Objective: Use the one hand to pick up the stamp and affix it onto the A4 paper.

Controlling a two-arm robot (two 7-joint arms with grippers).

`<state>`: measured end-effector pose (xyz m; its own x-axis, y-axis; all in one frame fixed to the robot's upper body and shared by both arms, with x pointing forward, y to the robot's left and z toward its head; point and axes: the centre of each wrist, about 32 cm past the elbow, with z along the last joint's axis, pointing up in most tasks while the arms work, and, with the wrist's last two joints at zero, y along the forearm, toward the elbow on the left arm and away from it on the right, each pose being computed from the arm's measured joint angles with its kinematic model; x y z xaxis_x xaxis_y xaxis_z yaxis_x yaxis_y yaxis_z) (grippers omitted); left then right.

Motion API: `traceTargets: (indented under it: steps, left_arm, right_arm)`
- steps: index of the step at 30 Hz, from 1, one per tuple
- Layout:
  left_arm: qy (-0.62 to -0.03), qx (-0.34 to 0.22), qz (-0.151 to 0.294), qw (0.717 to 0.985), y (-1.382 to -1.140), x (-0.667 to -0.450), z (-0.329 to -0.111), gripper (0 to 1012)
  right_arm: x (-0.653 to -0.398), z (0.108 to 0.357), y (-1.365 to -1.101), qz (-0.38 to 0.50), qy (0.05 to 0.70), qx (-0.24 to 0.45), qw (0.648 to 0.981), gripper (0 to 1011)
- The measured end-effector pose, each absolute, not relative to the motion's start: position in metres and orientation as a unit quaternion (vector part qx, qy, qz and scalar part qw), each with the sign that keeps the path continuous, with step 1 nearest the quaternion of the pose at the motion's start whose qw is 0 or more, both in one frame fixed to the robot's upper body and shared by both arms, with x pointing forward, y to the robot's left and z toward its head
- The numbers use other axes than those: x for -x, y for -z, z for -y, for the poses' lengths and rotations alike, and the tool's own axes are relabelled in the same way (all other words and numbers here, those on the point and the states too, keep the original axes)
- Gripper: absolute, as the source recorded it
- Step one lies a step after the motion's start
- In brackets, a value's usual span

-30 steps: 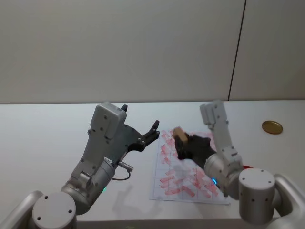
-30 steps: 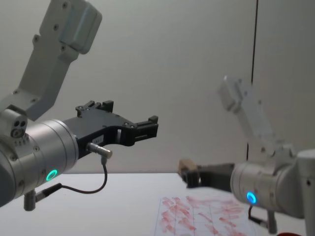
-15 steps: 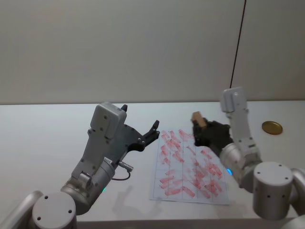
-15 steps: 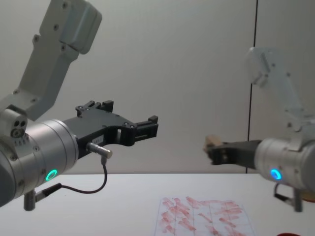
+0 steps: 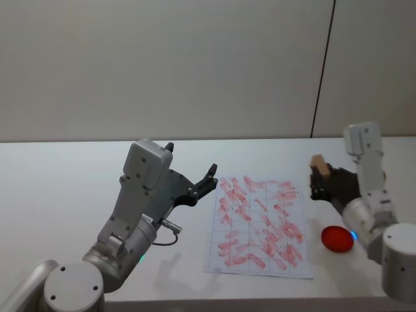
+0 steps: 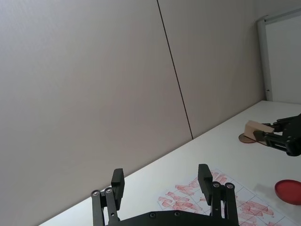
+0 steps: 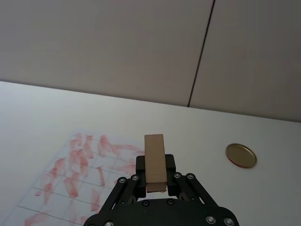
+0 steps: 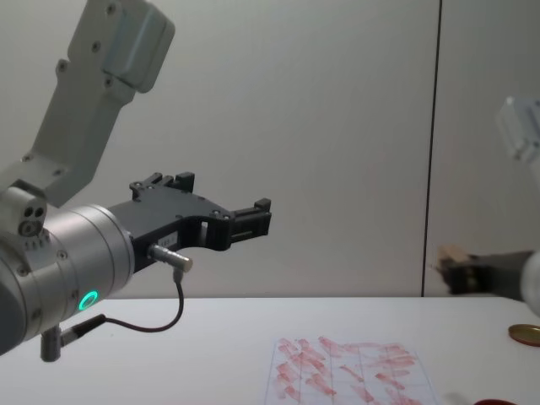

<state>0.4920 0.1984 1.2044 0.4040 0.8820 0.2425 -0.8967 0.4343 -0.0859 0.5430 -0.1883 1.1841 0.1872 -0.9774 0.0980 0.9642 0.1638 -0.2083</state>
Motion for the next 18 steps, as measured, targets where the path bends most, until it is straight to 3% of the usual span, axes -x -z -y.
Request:
traceTargets:
  steps: [18]
  left_arm:
    - [-0.531, -0.029, 0.126, 0.837, -1.204, -0.492, -0.198, 993]
  right_arm:
    - [-0.547, 0.224, -1.149, -0.068, 0.646, 0.159, 0.744, 220]
